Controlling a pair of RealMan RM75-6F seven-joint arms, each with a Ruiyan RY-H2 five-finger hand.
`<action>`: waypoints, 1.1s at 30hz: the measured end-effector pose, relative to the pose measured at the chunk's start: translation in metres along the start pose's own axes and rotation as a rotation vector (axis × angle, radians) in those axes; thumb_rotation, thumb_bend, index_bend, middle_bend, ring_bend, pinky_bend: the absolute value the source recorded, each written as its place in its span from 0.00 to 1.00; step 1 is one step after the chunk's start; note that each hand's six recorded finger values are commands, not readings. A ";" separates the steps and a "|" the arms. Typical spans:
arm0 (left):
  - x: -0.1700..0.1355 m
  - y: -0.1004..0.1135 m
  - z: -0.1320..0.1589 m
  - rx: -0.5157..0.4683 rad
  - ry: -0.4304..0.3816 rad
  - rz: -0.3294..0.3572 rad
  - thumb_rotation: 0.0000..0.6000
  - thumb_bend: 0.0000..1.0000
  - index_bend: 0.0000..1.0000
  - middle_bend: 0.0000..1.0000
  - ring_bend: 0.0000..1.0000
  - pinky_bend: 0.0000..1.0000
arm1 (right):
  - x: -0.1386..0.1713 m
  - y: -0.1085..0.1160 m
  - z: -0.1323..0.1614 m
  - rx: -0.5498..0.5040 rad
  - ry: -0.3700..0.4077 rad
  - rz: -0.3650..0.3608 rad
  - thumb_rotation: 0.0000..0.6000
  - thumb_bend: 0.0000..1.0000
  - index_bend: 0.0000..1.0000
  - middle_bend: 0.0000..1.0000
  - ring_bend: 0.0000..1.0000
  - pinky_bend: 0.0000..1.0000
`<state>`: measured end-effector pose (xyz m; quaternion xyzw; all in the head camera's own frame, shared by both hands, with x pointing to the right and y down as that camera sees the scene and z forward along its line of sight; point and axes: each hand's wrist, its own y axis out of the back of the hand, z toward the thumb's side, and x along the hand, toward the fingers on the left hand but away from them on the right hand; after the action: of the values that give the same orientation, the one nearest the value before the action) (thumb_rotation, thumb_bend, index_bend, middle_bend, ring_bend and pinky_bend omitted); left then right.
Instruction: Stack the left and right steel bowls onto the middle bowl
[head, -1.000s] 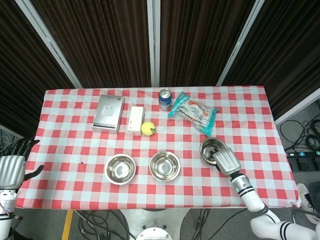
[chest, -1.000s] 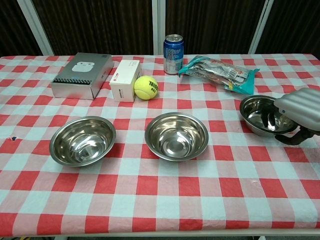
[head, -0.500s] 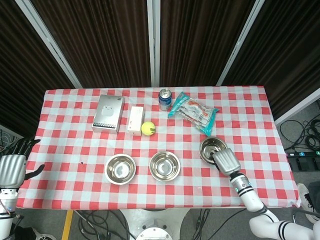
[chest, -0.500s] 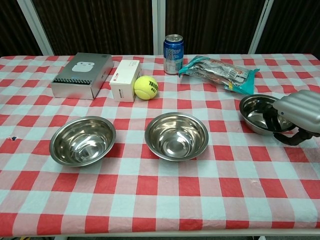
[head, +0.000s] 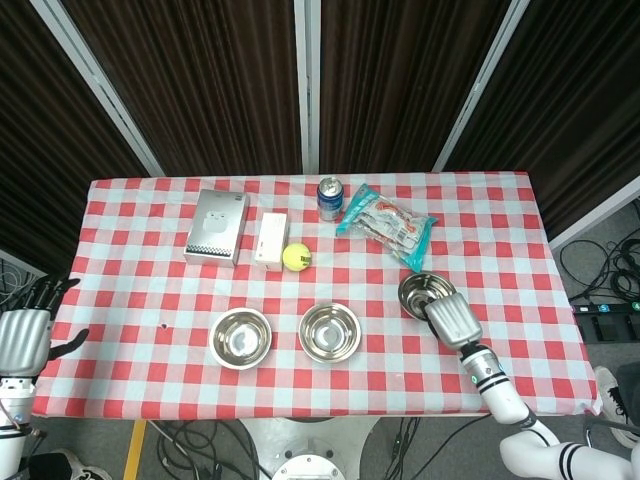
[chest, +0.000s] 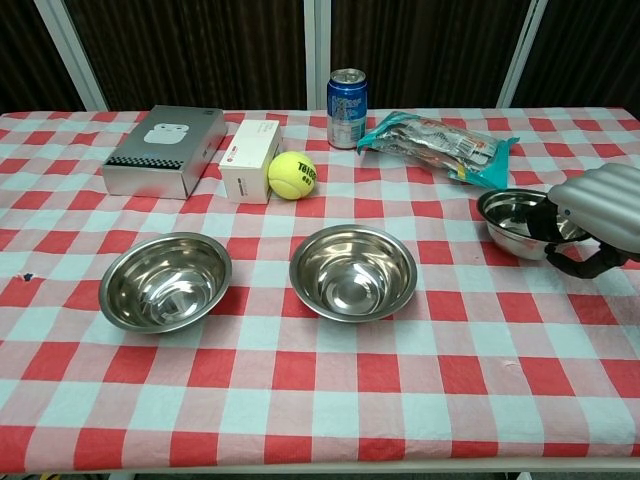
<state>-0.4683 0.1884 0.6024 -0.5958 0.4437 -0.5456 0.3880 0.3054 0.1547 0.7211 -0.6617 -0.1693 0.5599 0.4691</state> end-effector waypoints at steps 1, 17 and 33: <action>0.000 0.000 0.000 0.000 0.000 0.000 1.00 0.21 0.25 0.24 0.16 0.32 | 0.000 0.002 0.001 0.001 0.002 -0.006 1.00 0.39 0.65 0.58 0.84 0.80; 0.002 0.000 -0.002 -0.001 0.007 0.001 1.00 0.20 0.25 0.24 0.16 0.32 | -0.008 0.056 0.029 0.018 0.076 -0.146 1.00 0.39 0.67 0.60 0.84 0.80; 0.001 -0.003 -0.007 0.004 0.023 -0.002 1.00 0.21 0.25 0.24 0.16 0.32 | -0.001 0.082 0.108 0.031 0.268 -0.197 1.00 0.39 0.68 0.61 0.84 0.80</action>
<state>-0.4753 0.1880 0.6060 -0.5891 0.4466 -0.5536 0.3833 0.1835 0.1595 0.6626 -0.7033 -0.1608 0.4207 0.5500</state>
